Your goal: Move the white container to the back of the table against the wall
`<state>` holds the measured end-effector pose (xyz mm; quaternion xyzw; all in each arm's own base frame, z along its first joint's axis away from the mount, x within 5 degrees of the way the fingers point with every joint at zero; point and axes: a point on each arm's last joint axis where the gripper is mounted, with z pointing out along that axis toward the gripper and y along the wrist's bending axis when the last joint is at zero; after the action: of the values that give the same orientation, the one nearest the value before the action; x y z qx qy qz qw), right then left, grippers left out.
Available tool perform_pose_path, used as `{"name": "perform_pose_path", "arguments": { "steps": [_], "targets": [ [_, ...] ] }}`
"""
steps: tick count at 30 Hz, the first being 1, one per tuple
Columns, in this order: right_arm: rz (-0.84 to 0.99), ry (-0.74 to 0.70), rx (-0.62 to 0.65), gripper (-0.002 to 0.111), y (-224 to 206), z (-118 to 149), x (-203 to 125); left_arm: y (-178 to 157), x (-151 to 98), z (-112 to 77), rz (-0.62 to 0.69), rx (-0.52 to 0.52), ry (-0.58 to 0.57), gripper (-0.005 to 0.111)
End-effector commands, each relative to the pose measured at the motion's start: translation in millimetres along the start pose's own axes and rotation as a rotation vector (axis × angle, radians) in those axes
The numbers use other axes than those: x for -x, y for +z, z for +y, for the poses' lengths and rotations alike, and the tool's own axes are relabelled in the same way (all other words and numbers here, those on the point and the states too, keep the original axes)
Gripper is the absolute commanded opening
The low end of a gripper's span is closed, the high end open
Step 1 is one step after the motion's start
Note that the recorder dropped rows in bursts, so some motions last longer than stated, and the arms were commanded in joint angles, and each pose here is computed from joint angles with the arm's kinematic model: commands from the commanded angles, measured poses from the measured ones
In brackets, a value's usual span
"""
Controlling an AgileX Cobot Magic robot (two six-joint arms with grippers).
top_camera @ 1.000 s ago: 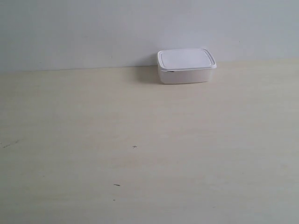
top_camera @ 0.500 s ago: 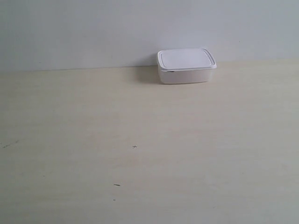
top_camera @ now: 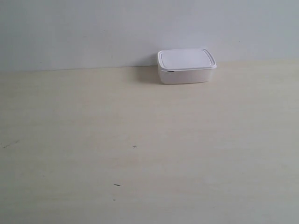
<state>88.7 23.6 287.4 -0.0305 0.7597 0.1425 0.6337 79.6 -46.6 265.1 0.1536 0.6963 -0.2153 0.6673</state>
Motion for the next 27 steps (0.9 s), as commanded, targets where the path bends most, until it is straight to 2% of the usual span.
{"name": "perform_pose_path", "arguments": {
  "steps": [1, 3, 10, 13, 18, 21, 27],
  "targets": [
    [-0.146, -0.064, -0.043, 0.0, -6, -3, 12, -8, -3, 4.8, -0.037, 0.049, 0.0, 0.0],
    [-0.174, -0.072, -0.044, 0.0, -9, -3, 14, -11, -7, 8.1, -0.045, 0.085, 0.0, 0.0],
    [-0.224, -0.252, -0.074, 0.0, -23, -4, 8, -19, -26, 22.2, -0.047, 0.258, -0.001, 0.0],
    [-0.188, -0.281, -0.082, 0.0, -24, -10, -28, -24, -34, 29.5, -0.055, 0.363, -0.002, 0.0],
    [-0.124, -0.361, -0.098, 0.0, -20, -21, -84, -33, -49, 34.7, -0.081, 0.463, 0.001, 0.0],
    [-0.073, -0.402, -0.102, 0.0, -21, -22, -92, -38, -51, 37.7, -0.107, 0.544, 0.007, 0.0],
    [-0.068, -0.449, -0.112, 0.0, -22, -23, -92, -46, -62, 40.5, -0.03, 0.679, -0.023, 0.0]
  ]
}}
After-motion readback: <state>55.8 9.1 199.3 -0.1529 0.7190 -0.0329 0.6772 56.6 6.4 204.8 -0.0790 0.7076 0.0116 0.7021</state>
